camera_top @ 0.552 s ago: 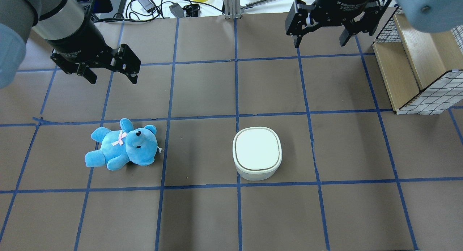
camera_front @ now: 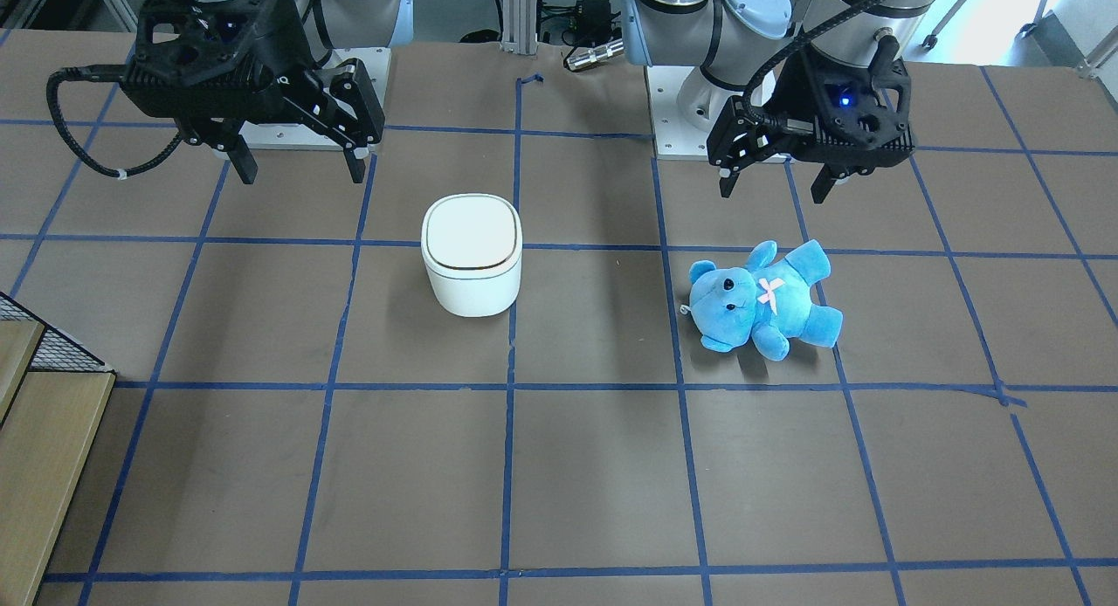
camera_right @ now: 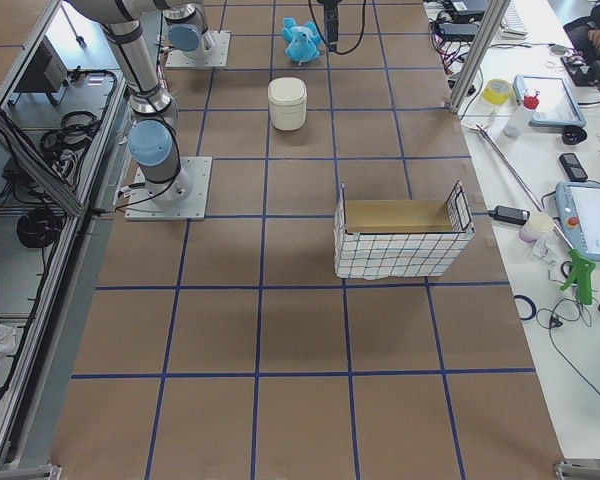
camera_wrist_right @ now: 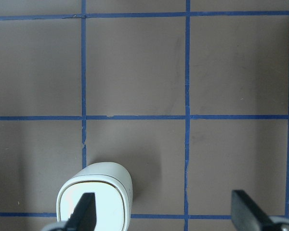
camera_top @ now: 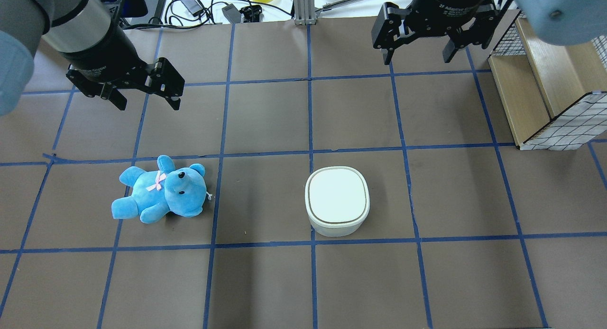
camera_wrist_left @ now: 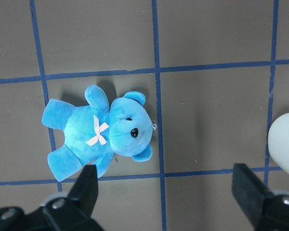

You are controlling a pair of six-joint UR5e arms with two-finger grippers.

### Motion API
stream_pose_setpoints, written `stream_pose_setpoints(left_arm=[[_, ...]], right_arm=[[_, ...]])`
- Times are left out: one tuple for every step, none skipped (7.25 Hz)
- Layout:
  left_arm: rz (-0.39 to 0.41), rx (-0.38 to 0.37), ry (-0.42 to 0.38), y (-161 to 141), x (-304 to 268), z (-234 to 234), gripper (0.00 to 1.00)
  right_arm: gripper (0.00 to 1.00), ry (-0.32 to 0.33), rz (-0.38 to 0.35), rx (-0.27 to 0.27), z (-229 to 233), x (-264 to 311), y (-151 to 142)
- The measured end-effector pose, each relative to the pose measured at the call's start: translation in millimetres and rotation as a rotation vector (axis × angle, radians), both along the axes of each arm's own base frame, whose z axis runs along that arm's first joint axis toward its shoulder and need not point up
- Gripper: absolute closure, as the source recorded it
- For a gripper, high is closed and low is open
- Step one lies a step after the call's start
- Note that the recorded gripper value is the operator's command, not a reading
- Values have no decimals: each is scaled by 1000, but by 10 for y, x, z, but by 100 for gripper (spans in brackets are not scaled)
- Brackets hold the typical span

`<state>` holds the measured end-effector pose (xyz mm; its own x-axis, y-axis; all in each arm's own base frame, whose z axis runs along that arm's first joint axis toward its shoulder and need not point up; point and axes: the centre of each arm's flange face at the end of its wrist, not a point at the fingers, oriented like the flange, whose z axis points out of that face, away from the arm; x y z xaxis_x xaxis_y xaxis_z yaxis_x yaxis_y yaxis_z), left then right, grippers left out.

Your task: Open trash can with right arm

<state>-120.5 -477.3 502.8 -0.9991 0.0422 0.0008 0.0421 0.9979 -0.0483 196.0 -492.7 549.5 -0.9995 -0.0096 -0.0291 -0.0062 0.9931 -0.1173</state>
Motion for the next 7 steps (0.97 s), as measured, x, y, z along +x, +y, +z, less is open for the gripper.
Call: stream_pose_setpoints(left_arm=[[0, 0, 0, 0, 0, 0, 0], [0, 0, 0, 0, 0, 0, 0], [0, 0, 0, 0, 0, 0, 0], [0, 0, 0, 0, 0, 0, 0], [0, 0, 0, 0, 0, 0, 0], [0, 0, 0, 0, 0, 0, 0], [0, 0, 0, 0, 0, 0, 0]], right_arm=[[0, 0, 1, 6, -22, 11, 8], [0, 2, 2, 11, -46, 17, 13], [1, 4, 0, 20, -95, 37, 23], [40, 4, -5, 37, -214, 119, 59], [75, 9, 2, 71, -437, 295, 148], [88, 20, 33, 128, -773, 518, 297], [95, 31, 60, 174, -1100, 672, 438]])
